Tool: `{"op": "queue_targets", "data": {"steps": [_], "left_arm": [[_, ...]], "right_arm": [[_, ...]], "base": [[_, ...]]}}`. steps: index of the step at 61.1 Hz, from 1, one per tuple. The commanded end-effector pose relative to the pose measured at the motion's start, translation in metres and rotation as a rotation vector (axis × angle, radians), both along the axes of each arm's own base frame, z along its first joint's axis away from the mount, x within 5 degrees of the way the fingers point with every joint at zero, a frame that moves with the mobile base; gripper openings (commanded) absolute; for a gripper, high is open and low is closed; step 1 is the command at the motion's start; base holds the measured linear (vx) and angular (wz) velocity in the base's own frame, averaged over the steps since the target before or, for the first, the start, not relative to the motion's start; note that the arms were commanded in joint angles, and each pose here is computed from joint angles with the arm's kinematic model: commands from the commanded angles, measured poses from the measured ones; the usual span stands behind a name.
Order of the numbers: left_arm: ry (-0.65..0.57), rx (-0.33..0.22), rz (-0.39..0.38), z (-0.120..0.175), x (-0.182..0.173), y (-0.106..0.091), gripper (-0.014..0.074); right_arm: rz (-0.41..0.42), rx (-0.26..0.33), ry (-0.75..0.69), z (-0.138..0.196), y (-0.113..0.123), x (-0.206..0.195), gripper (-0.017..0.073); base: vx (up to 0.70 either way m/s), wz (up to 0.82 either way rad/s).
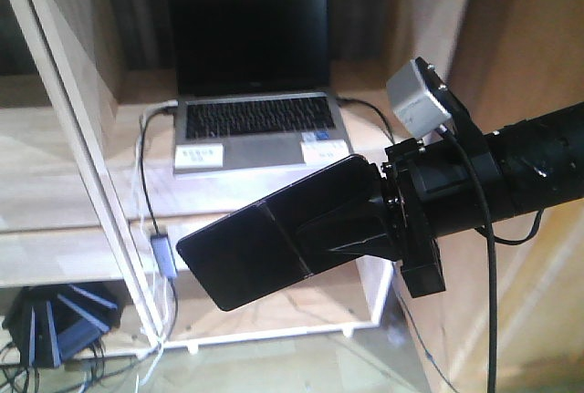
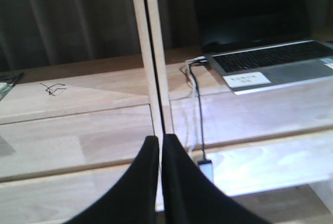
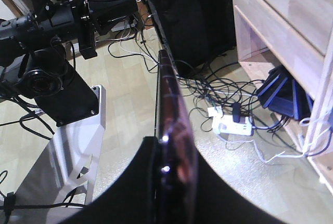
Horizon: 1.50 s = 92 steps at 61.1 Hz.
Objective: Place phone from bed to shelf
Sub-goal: 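Raise the held phone with the right gripper above the upper shelf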
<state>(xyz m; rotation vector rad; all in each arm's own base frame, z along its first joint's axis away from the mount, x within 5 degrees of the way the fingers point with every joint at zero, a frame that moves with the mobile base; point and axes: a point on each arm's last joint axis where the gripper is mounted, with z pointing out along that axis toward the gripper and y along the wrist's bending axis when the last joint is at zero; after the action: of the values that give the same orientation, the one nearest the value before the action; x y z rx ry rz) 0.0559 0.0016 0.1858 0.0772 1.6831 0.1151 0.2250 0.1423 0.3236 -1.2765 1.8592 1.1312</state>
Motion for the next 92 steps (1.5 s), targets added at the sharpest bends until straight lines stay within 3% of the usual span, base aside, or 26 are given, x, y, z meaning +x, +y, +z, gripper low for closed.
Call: {"op": "queue_targets", "data": {"steps": [1,47,92], "left_arm": [[-0.102,-0.011,0.005,0.0147,-0.0009,0.0002,0.0001],[-0.102,-0.011,0.005,0.0147,-0.0009,0.0002,0.0001],[-0.102,-0.011,0.005,0.0147,-0.0009,0.0002,0.0001]], "right_arm": [[0.051,0.098,-0.021,0.0228,0.0016,-0.0105,-0.0003],[0.051,0.098,-0.021,0.0228,0.0016,-0.0105,-0.0003],[0.051,0.098,-0.021,0.0228,0.0016,-0.0105,-0.0003]], "base": [[0.35,0.16],[0.27,0.14],[0.08,0.02]]}}
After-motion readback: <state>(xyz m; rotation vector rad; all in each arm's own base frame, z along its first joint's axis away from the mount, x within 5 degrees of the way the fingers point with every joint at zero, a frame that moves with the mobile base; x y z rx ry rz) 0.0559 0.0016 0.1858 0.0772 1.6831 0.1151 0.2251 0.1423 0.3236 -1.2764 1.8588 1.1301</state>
